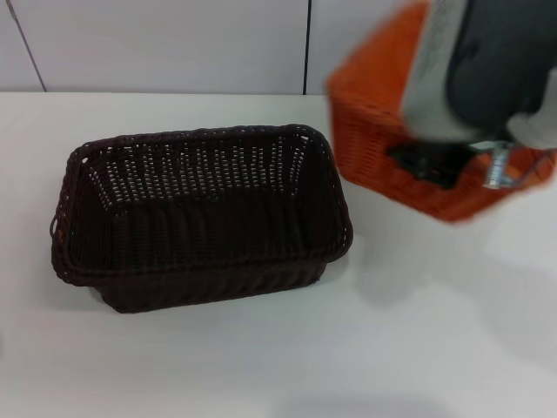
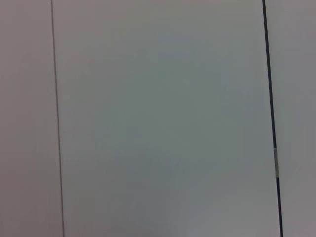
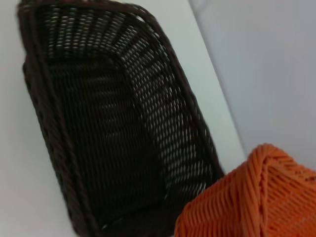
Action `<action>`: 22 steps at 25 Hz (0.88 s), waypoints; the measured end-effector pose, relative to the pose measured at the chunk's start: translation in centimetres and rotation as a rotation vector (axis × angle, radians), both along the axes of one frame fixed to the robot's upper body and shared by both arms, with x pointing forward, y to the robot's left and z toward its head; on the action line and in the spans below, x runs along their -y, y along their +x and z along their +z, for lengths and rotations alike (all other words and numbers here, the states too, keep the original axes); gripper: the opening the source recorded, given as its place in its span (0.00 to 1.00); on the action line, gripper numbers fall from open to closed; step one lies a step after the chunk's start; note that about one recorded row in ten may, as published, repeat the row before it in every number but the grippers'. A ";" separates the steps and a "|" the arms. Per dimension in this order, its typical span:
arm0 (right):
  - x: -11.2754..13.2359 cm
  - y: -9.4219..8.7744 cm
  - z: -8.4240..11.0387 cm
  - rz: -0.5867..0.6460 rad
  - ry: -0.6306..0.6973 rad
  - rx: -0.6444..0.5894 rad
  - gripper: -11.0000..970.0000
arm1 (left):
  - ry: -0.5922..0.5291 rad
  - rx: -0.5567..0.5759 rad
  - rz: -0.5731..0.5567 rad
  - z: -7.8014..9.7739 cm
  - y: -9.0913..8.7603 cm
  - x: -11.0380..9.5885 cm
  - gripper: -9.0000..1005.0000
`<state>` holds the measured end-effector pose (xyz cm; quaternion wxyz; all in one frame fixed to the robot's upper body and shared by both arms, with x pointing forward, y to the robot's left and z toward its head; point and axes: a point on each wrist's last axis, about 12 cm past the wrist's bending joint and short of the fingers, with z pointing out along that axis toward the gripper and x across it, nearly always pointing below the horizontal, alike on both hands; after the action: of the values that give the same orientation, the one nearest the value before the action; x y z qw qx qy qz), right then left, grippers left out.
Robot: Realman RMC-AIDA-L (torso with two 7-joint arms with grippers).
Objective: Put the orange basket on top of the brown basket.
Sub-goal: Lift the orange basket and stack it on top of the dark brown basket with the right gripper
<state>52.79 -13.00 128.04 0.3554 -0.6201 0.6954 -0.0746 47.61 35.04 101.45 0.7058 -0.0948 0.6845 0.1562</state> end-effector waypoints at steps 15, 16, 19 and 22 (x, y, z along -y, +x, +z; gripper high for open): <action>-2.1 -2.1 -2.5 0.696 -0.434 0.392 0.23 | -0.059 0.003 -0.020 -0.3 -0.1 0.6 0.67; -2.1 -2.3 -2.8 0.740 -0.457 0.425 0.23 | -0.059 0.002 -0.024 -0.3 -0.1 0.6 0.67; -2.0 -2.7 -4.0 0.838 -0.521 0.492 0.23 | -0.062 0.000 -0.032 -0.4 -0.1 0.8 0.67; -2.0 -2.7 -5.3 0.893 -0.562 0.483 0.23 | -0.084 0.006 -0.032 -0.4 -0.2 0.8 0.67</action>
<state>50.08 -10.96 122.70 0.3227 -0.8894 0.2191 -0.2384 47.45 34.22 101.05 0.7058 -0.1136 0.6896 0.1157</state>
